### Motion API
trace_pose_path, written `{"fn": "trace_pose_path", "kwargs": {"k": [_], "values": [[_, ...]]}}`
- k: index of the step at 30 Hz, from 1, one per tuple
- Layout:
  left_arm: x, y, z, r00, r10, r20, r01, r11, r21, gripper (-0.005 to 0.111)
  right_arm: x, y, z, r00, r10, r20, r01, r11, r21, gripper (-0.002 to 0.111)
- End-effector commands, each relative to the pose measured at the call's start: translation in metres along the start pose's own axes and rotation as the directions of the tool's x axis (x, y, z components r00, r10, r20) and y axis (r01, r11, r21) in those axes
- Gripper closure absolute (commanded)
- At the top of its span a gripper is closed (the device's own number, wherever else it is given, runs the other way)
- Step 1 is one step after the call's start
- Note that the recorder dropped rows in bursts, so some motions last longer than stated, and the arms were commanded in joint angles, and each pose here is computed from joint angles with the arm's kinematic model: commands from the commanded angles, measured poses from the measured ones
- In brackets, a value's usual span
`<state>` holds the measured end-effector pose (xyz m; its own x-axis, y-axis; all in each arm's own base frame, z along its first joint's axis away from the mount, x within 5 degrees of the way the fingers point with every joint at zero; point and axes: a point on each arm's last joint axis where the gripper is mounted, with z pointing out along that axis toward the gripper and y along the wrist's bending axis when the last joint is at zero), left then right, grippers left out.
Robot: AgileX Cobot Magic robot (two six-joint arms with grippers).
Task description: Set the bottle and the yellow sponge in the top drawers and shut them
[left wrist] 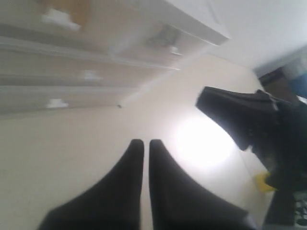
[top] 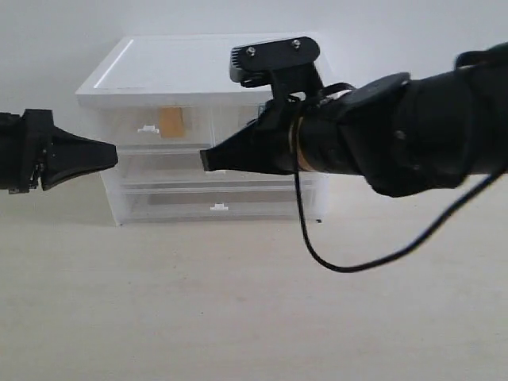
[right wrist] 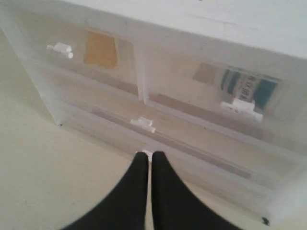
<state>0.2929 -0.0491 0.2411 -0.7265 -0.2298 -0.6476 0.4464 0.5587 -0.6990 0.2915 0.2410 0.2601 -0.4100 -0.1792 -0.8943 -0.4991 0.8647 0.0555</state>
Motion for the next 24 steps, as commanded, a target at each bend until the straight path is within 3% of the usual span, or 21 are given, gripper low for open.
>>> {"fn": "trace_pose_path", "kwargs": {"k": [1, 6, 10, 15, 24], "values": [[0.028, -0.038, -0.013, 0.997, 0.05, 0.064, -0.06, 0.986, 0.158, 0.103, 0.005, -0.012, -0.042, 0.999, 0.008, 0.033, -0.009, 0.999, 0.04, 0.108], [0.061, -0.055, -0.024, 1.0, 0.025, 0.017, -0.029, 0.968, 0.25, 0.103, 0.022, -0.023, -0.088, 0.998, 0.022, 0.053, -0.025, 0.998, 0.052, 0.108], [0.081, -0.052, -0.027, 0.999, 0.002, -0.04, 0.008, 0.971, 0.238, 0.103, 0.039, -0.03, -0.113, 0.998, 0.022, 0.053, -0.025, 0.998, 0.055, 0.108], [0.083, -0.051, -0.027, 0.999, -0.012, -0.038, 0.02, 0.971, 0.236, 0.103, 0.061, -0.035, -0.13, 0.999, 0.018, 0.03, -0.02, 0.999, 0.05, 0.108], [0.083, -0.051, -0.027, 0.999, -0.013, -0.036, 0.021, 0.971, 0.236, 0.103, 0.063, -0.035, -0.13, 1.0, 0.018, 0.024, -0.019, 0.999, 0.044, 0.108]]}}
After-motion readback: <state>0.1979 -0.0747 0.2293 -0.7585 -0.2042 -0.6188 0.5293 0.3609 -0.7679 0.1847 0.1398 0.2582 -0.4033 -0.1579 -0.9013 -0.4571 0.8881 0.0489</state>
